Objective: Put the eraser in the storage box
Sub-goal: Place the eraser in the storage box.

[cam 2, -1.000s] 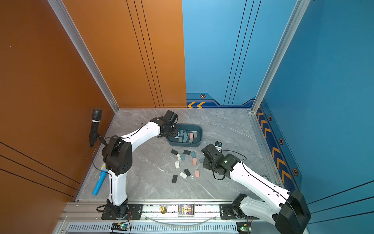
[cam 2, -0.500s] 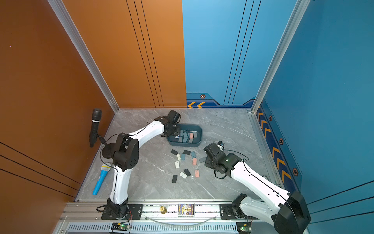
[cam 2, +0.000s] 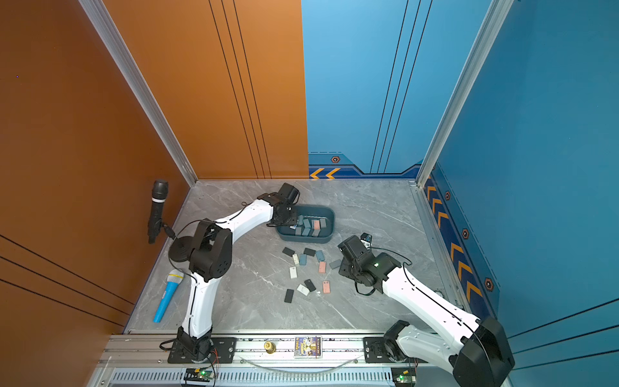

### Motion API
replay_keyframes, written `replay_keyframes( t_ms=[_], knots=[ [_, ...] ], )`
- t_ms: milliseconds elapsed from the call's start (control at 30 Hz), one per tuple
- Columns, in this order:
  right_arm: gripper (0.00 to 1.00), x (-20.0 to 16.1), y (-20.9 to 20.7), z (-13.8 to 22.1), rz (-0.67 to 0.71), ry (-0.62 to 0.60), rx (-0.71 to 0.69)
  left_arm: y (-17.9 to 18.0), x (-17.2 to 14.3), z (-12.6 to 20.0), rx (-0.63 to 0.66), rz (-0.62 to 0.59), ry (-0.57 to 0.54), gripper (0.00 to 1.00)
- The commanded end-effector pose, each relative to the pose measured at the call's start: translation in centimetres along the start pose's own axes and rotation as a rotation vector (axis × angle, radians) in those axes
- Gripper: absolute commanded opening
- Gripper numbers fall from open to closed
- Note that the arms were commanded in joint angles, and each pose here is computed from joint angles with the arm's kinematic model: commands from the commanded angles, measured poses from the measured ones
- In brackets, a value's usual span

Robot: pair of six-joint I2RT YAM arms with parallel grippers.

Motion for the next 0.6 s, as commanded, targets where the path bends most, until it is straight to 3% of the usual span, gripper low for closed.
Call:
replay_keyframes(
  t_ms=[0, 267, 567],
  knots=[
    [0.49, -0.3, -0.4, -0.2, 0.004, 0.016, -0.023, 0.5, 0.4, -0.3, 0.034, 0.008, 0.005, 0.35],
    [0.49, -0.1, 0.1, 0.1, 0.009, 0.016, -0.004, 0.2, 0.9, 1.5, 0.010, 0.016, -0.023, 0.40],
    [0.50, -1.2, 3.1, -0.1, 0.111, 0.055, 0.070, -0.1, 1.8, 8.9, -0.060, 0.023, -0.146, 0.40]
  ],
)
Point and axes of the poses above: each gripper's point midway between its finger pads, its own z axis back along the fingers, its own y axis along the line the jaws close on, x = y × z, the point moved 9 cm from there along z, back along the fingers, and after that the axes turned 2 degrees about -z, right-handed, at the moved point
